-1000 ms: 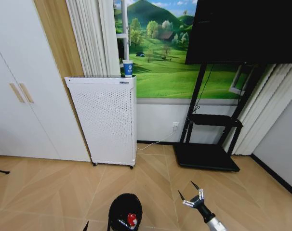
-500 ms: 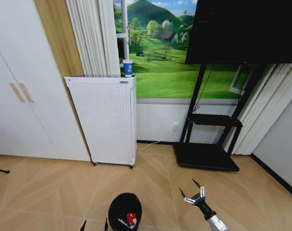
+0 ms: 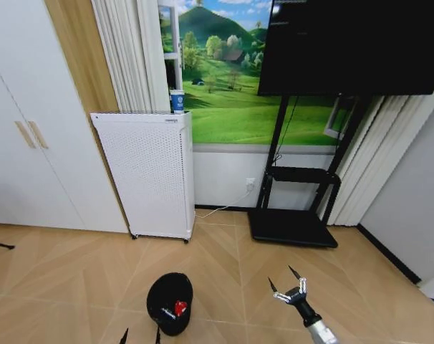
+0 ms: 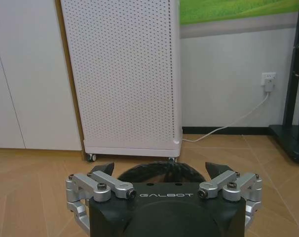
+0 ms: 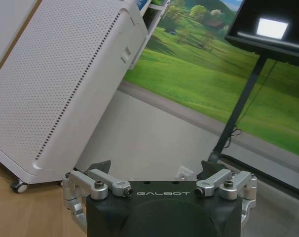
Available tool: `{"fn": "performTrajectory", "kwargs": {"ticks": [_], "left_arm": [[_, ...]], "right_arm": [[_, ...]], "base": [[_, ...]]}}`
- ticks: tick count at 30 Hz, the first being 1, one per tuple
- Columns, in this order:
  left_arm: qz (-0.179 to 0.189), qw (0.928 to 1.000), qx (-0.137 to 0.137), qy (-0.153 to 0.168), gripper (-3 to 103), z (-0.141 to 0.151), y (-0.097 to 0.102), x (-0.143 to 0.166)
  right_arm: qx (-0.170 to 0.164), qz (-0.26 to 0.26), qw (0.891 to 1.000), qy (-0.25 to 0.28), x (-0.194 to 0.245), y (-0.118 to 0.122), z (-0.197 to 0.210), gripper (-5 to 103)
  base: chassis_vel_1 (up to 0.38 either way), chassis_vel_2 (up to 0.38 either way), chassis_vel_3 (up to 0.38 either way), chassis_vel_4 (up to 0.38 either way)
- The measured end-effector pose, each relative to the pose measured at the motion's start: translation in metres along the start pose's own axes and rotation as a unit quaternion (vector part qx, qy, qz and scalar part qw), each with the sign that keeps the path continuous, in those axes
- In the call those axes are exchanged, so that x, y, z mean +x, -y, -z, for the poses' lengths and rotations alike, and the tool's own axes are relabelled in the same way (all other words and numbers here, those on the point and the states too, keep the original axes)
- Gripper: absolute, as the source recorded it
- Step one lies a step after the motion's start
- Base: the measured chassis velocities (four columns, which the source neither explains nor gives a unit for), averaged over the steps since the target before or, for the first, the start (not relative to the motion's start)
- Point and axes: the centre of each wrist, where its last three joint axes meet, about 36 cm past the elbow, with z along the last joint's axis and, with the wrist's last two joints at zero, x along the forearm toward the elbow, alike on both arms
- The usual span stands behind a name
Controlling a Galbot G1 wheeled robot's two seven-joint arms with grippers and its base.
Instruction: Pick up the trash bin and place the garbage on the floor into it.
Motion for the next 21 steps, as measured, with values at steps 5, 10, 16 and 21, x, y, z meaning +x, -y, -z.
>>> {"fn": "performTrajectory", "kwargs": {"ticks": [5,10,16,21], "left_arm": [[0.001,1.0000,-0.002,0.000,100,-0.0004,-0.0019,-0.0013],[0.001,1.0000,0.000,0.001,100,-0.0002,-0.0021,-0.0014],[-0.010,0.9999,0.007,0.012,100,0.0005,0.0001,-0.0045],[-0.017,0.9998,0.001,0.008,100,-0.0014,-0.0016,-0.0064]], "right_arm": [[0.012,-0.024,1.000,0.004,-0.0018,0.0017,-0.0017,100],[0.016,-0.030,0.999,0.004,-0.0023,0.0022,-0.0031,100],[0.011,-0.040,0.999,-0.006,0.0013,0.0014,-0.0059,100],[0.016,-0.043,0.999,-0.006,0.0024,0.0054,-0.0062,100]], "base": [[-0.123,-0.505,0.115,0.501],[-0.148,-0.445,0.131,0.473],[-0.059,-0.134,0.120,0.083],[0.019,0.080,-0.025,-0.060]]}}
